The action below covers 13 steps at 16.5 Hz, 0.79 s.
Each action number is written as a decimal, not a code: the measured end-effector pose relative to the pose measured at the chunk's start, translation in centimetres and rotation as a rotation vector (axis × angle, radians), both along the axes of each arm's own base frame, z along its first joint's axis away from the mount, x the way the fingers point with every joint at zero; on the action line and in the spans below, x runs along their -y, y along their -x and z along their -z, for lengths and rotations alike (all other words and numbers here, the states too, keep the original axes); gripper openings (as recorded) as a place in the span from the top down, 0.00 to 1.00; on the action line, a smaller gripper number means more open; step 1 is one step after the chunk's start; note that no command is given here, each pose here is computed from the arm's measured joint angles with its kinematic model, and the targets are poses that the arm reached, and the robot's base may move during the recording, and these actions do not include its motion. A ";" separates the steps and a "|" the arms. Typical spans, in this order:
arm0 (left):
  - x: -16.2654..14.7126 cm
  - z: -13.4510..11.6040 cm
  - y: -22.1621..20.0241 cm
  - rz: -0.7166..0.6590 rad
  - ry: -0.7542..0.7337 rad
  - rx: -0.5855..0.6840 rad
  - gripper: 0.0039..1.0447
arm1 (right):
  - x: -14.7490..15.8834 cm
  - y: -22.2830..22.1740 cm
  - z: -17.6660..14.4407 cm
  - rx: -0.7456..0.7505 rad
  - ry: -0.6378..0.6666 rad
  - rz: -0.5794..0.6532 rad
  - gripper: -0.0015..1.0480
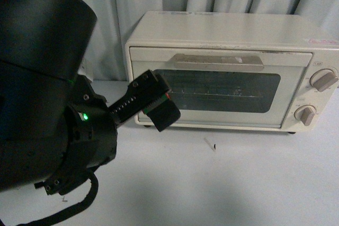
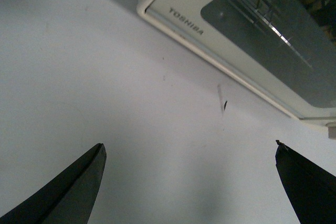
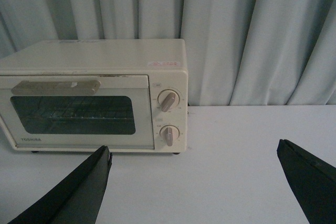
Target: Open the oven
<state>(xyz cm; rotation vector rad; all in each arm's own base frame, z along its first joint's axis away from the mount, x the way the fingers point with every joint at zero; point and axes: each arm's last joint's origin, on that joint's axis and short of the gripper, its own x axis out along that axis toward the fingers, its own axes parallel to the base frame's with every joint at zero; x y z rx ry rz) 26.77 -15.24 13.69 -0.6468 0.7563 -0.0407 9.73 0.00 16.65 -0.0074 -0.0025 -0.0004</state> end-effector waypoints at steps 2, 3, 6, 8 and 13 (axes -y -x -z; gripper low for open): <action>0.1 1.2 -0.5 -0.061 0.037 -0.053 0.06 | 0.0 0.0 0.0 0.000 0.000 0.000 0.06; 0.3 1.3 -0.6 -0.095 0.061 -0.069 0.06 | 0.0 0.0 0.0 0.000 0.000 0.000 0.06; 1.7 0.2 -1.3 -0.088 0.113 -0.071 0.06 | 0.0 0.0 0.0 0.000 0.000 0.000 0.06; 2.0 0.5 -1.8 -0.105 0.126 -0.085 0.06 | 0.0 0.0 0.0 0.000 0.000 0.000 0.06; 1.5 4.8 -2.6 -0.132 0.075 -0.166 0.06 | 0.0 0.0 0.0 -0.001 0.000 0.000 0.06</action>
